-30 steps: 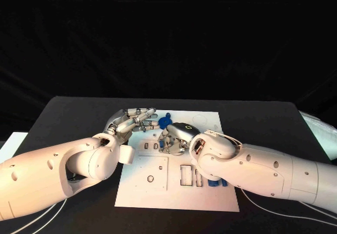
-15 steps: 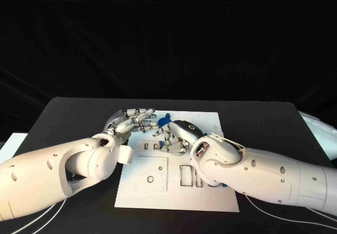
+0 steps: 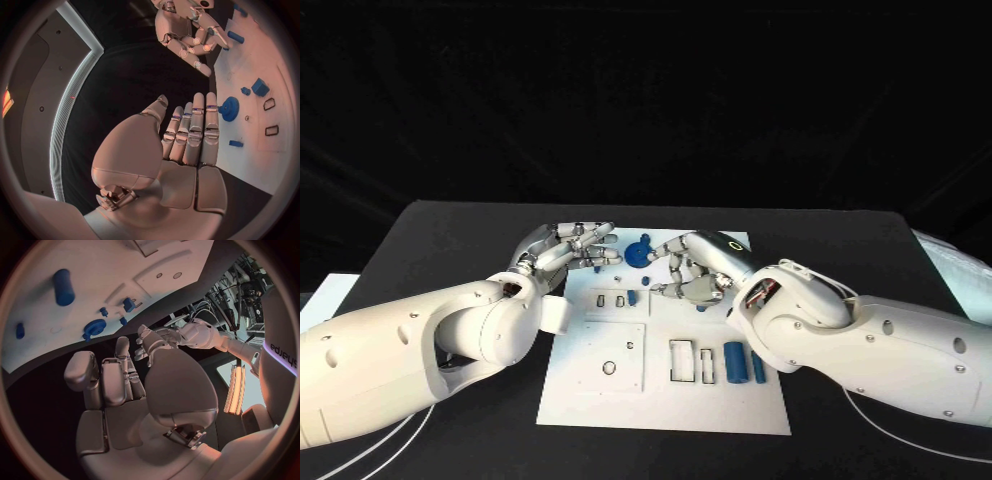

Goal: Assemble the parts on the task board

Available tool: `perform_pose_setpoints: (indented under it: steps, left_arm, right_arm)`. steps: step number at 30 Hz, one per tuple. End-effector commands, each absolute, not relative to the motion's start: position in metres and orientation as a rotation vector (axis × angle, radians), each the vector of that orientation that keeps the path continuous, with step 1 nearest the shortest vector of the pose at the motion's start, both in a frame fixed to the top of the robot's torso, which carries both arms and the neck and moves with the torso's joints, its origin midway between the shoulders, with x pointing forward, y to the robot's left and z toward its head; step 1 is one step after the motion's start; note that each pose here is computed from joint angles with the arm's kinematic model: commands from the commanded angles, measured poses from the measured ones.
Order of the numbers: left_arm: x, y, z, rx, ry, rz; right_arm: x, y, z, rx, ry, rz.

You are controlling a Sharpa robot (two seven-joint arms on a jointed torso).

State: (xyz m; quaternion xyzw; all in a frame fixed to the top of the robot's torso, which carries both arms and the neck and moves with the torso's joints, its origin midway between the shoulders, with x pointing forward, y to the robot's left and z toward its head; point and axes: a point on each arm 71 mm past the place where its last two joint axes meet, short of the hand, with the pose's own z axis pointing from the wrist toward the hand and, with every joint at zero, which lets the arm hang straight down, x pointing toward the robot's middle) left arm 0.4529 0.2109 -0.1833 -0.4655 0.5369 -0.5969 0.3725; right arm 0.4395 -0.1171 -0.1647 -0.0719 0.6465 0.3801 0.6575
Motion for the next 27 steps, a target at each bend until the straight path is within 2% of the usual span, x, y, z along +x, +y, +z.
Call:
perform_pose_setpoints:
  steps: [1,5,9,15,22,27]
  left_arm:
    - [0.454,0.213,-0.186,-1.142,1.458,-1.482]
    - [0.454,0.215,-0.192,-1.084,1.61,-1.386]
    - [0.455,0.217,-0.2,-1.004,1.858,-1.237]
    - [0.46,0.222,-0.201,-0.728,2.204,-0.913]
    - [0.476,0.217,-0.187,-0.454,2.318,-0.607]
    - [0.485,0.207,-0.184,-0.373,2.337,-0.501]
  right_arm:
    - [0.44,-0.129,-0.156,-0.125,1.524,0.983]
    - [0.45,-0.155,-0.141,0.005,1.527,0.994]
    - [0.461,-0.184,-0.127,0.111,1.514,0.956]
    - [0.473,-0.214,-0.119,0.196,1.502,0.881]
    - [0.482,-0.231,-0.12,0.275,1.519,0.795]
    - [0.484,-0.233,-0.122,0.293,1.541,0.772]
